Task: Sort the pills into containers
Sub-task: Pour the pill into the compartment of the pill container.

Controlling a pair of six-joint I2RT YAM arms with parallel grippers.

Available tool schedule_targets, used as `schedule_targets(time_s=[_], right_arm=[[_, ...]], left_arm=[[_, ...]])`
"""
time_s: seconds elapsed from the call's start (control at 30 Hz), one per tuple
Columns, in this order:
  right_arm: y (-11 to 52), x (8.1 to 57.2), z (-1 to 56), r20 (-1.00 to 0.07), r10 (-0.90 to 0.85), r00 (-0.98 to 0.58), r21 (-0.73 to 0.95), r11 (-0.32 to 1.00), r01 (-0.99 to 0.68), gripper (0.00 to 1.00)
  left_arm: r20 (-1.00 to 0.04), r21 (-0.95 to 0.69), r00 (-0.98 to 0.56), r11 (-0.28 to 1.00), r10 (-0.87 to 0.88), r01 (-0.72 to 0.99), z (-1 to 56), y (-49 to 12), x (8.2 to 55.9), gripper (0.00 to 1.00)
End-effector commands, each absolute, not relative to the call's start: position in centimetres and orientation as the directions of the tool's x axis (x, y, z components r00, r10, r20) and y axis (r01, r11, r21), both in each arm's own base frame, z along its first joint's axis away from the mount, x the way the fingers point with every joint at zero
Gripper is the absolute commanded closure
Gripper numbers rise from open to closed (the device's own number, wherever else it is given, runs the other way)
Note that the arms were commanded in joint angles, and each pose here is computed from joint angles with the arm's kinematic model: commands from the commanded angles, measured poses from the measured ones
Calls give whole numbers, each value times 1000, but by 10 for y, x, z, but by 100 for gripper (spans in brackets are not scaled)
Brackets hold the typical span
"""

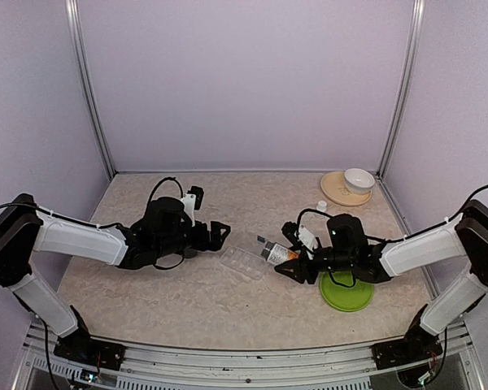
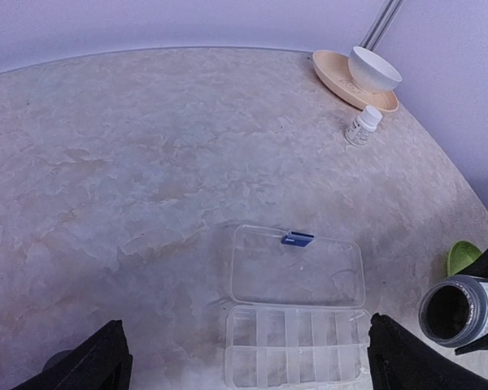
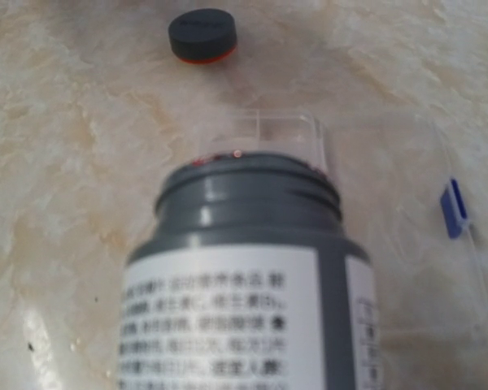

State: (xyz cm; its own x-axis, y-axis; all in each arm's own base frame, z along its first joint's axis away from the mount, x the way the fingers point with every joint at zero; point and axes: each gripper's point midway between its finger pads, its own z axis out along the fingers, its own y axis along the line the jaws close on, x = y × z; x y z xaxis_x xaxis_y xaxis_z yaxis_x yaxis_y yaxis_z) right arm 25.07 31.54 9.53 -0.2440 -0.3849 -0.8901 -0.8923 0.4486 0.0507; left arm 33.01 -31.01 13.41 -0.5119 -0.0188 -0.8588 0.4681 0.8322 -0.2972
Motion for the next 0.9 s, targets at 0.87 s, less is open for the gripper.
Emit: schedule_targets(time_s=[0.87], right_arm=[[322,261,77,-816,-492,-305,72,436,-897,100]], left_arm=[[-867,-322,-496,807,-42,495,148,-315,327,1]])
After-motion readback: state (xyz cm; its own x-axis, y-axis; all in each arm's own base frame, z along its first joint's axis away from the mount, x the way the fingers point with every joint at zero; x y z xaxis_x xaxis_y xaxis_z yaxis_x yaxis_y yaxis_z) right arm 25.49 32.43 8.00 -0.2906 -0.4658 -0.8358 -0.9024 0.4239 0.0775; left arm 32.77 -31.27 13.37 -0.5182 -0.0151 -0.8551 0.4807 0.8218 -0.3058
